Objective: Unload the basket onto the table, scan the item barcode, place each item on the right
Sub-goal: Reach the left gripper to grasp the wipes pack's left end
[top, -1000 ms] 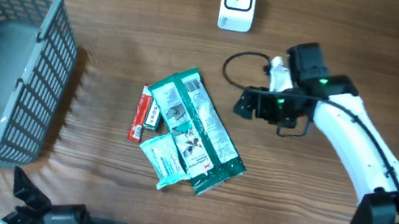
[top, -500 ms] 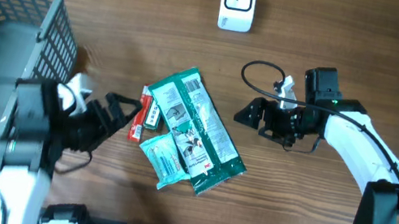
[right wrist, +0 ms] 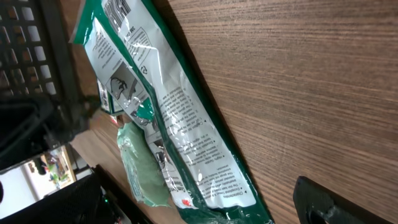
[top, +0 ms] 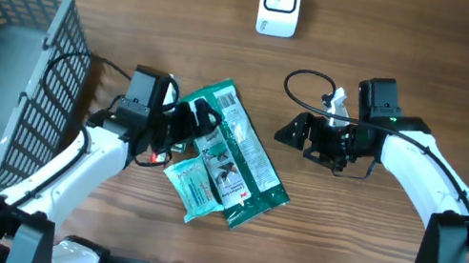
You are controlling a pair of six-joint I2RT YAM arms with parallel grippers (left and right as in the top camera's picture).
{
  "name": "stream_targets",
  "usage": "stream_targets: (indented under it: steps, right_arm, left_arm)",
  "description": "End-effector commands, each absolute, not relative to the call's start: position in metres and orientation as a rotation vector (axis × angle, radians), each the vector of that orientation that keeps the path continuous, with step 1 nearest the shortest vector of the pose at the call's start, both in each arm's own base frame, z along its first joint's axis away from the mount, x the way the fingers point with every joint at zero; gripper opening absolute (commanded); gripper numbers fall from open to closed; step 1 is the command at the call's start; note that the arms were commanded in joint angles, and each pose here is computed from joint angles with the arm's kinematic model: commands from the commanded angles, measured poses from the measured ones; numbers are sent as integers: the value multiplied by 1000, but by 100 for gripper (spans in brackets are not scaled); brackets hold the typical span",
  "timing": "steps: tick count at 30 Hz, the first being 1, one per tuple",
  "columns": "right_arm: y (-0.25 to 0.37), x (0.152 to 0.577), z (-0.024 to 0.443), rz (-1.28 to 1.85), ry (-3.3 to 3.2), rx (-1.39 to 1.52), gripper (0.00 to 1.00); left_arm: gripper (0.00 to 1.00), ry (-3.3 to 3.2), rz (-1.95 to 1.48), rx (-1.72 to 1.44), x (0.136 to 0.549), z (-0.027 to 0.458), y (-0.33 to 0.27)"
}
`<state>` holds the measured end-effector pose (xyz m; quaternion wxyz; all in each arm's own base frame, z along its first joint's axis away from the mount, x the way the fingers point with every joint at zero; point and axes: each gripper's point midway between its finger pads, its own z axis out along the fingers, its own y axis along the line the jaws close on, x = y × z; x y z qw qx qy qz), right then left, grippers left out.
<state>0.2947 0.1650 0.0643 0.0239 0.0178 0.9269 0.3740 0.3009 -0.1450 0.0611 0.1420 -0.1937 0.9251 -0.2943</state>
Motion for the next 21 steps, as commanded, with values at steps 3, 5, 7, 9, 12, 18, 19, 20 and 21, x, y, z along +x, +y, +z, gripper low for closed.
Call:
stream_targets:
  steps: [3, 5, 7, 9, 12, 18, 19, 20, 21]
  right_arm:
    - [166, 296, 69, 1180, 2853, 54, 100]
    - [166, 295, 68, 1180, 2856, 55, 100]
    - [166, 295, 68, 1180, 2858, 56, 100]
    - [166, 294, 68, 1180, 2860, 58, 100]
    - [165, 294, 68, 1174, 2865, 61, 100]
    - [155, 290, 58, 1072, 2918, 93, 100]
    - [155, 290, 58, 1065, 2920, 95, 100]
    - [155, 290, 58, 1065, 2920, 95, 100]
    - [155, 290, 58, 1065, 2921, 98, 100]
  left_arm:
    - [100, 2650, -769, -625, 302, 58, -151]
    - [100, 2654, -726, -661, 301, 53, -149]
    - [100, 2697, -715, -721, 295, 40, -153]
    - [100, 2747, -705, -743, 289, 24, -161]
    - [100, 2771, -709, -766, 286, 13, -170]
    - [100, 2750, -703, -759, 295, 4, -172]
    - [100, 2736, -717, -753, 300, 3, -174]
    - [100, 2728, -723, -754, 301, 4, -175]
    - [100, 2703, -744, -753, 307, 6, -177]
